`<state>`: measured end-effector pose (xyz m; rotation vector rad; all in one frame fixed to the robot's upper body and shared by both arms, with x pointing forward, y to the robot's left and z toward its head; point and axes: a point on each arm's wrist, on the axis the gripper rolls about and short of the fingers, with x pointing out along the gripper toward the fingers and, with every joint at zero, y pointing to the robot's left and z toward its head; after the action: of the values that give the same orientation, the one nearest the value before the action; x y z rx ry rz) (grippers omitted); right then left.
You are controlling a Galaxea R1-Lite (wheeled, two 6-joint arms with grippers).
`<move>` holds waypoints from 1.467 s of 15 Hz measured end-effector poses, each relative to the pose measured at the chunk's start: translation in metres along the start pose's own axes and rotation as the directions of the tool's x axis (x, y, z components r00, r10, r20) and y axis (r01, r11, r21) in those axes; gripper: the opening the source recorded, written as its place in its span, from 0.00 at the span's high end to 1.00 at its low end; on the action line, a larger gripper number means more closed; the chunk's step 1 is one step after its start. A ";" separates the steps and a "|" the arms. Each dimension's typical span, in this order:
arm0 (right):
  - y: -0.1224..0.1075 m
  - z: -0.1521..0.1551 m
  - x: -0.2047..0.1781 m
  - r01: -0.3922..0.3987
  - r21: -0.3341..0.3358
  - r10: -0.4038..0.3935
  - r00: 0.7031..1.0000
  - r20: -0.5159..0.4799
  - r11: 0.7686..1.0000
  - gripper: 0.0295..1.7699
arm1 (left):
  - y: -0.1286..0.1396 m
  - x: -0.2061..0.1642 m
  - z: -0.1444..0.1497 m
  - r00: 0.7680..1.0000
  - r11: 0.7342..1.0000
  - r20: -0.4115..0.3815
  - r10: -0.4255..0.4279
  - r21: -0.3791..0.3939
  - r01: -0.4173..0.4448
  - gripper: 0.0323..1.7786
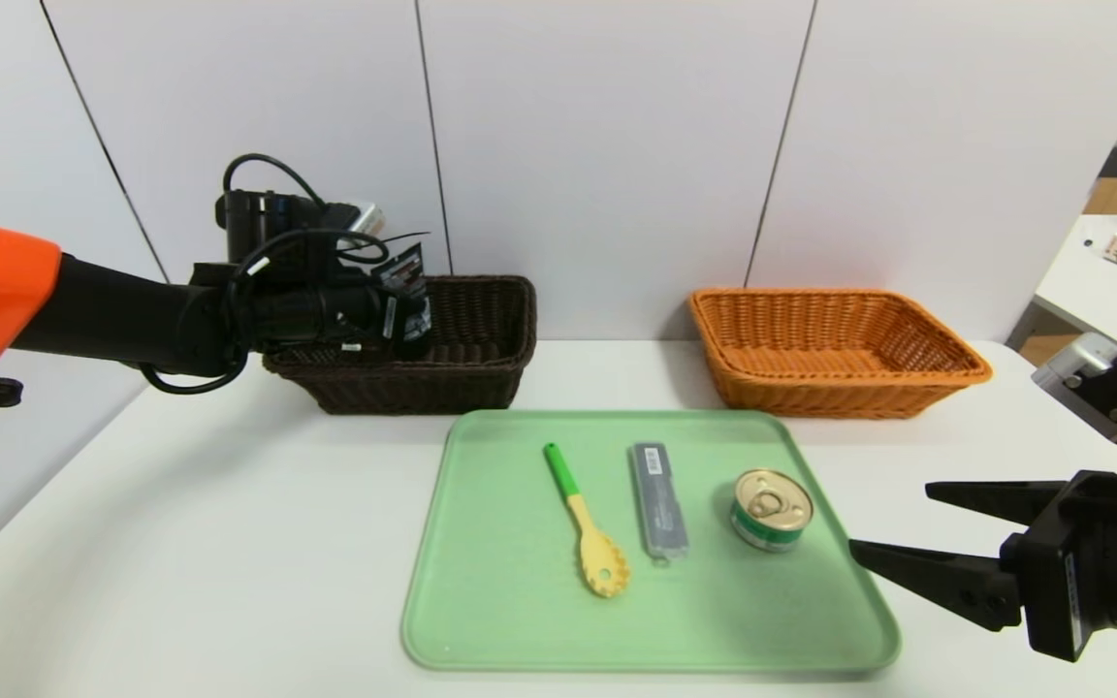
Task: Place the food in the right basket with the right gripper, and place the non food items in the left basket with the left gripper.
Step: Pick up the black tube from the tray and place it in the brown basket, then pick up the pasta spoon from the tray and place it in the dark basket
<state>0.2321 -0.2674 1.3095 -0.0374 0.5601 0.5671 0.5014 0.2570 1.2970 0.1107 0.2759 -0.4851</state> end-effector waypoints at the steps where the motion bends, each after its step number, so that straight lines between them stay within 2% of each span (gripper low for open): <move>1: 0.000 0.000 0.000 0.000 0.000 0.000 1.000 0.001 1.000 0.04 | 0.000 0.001 -0.001 1.000 1.000 -0.002 0.001 -0.001 -0.001 0.82; 5: 0.000 -0.001 0.000 0.000 0.000 0.000 1.000 0.000 1.000 0.04 | 0.001 0.004 -0.001 1.000 1.000 -0.006 -0.001 -0.006 0.001 0.50; 10: 0.000 -0.001 -0.001 0.001 0.000 -0.001 1.000 0.002 1.000 0.04 | 0.000 -0.004 0.009 1.000 1.000 0.015 0.003 -0.004 -0.003 0.28; 17: 0.000 -0.002 -0.004 0.001 -0.001 -0.001 1.000 0.010 1.000 0.04 | -0.021 -0.073 0.069 0.991 0.999 0.134 0.001 0.043 -0.007 0.14; 20: 0.000 -0.001 -0.004 0.001 -0.002 -0.001 1.000 0.019 1.000 0.04 | -0.060 -0.094 0.075 0.995 0.999 0.089 -0.043 0.034 0.040 0.11; 22: 0.000 0.000 -0.004 0.001 -0.005 0.000 0.999 0.033 1.000 0.04 | -0.093 -0.097 0.072 0.998 0.999 0.056 -0.039 0.000 0.039 0.10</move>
<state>0.2293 -0.2690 1.3113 -0.0325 0.5262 0.5676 0.3917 0.2061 1.3897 0.0906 0.2238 -0.5264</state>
